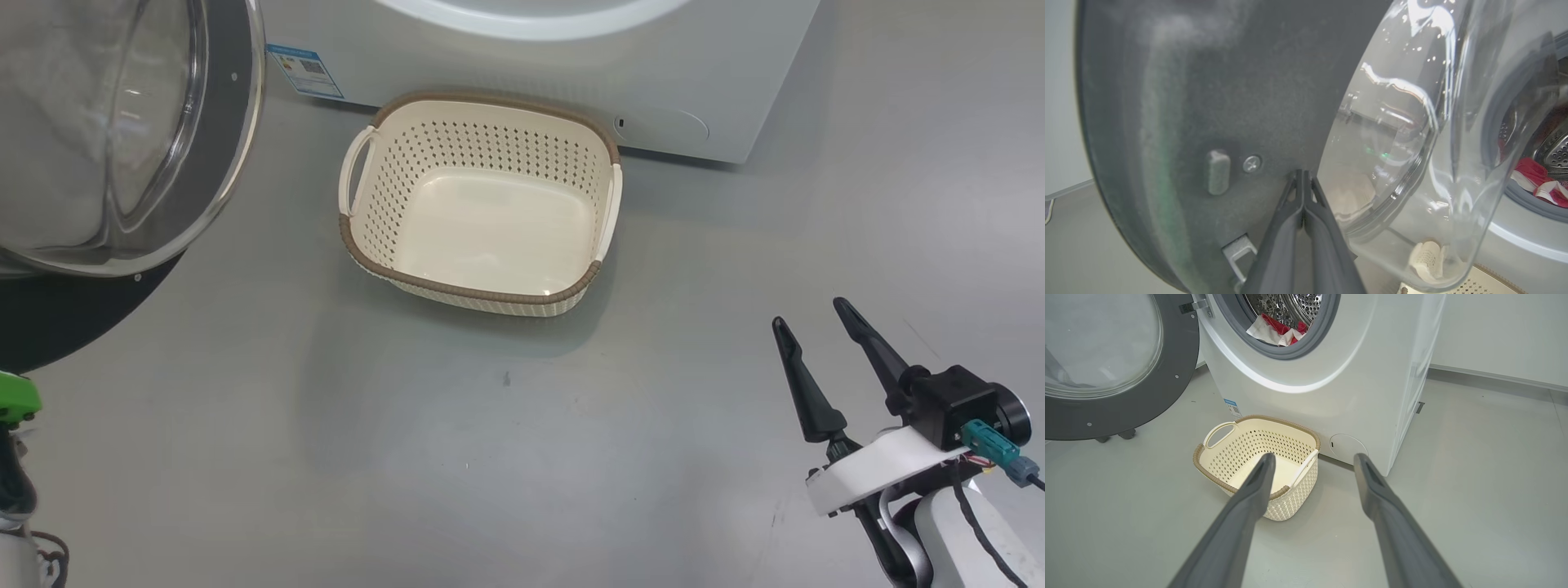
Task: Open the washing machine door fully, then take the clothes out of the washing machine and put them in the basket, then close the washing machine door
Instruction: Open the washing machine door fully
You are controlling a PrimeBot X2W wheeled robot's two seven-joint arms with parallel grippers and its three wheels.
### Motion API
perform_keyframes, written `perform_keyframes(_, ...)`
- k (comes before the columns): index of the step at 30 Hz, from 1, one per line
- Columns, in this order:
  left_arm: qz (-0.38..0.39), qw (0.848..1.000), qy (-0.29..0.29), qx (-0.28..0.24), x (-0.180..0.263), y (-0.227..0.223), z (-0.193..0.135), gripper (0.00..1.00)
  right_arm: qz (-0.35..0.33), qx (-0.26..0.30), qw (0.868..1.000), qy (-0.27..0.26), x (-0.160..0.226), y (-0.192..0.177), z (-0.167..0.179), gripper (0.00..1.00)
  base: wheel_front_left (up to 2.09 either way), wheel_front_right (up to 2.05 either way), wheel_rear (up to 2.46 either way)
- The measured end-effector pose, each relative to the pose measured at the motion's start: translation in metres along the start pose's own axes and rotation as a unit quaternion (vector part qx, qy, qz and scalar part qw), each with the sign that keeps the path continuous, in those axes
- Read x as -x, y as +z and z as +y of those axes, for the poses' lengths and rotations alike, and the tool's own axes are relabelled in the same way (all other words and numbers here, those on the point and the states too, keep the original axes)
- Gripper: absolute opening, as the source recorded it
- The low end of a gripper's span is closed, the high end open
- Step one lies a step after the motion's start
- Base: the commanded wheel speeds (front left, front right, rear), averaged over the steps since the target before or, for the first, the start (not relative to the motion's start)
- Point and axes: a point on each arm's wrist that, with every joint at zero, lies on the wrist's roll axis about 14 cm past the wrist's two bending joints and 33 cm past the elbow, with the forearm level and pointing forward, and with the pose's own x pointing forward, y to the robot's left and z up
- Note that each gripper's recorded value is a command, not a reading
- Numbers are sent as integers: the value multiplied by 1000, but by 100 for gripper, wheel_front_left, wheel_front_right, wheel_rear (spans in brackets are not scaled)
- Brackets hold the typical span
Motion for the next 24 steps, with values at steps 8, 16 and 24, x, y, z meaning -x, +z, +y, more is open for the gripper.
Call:
perform_keyframes(8,2,1000,14,-10,-15,0,6,0,10,-1,1000,-6,-4,-8,-10,100,0,0,0)
perform_keyframes(16,5,1000,19,-15,-23,-2,7,0,12,-2,1000,-6,-9,-10,-13,100,0,0,0)
perform_keyframes(24,11,1000,14,-14,-23,-6,4,0,14,-1,1000,-6,-7,-11,-13,100,0,0,0)
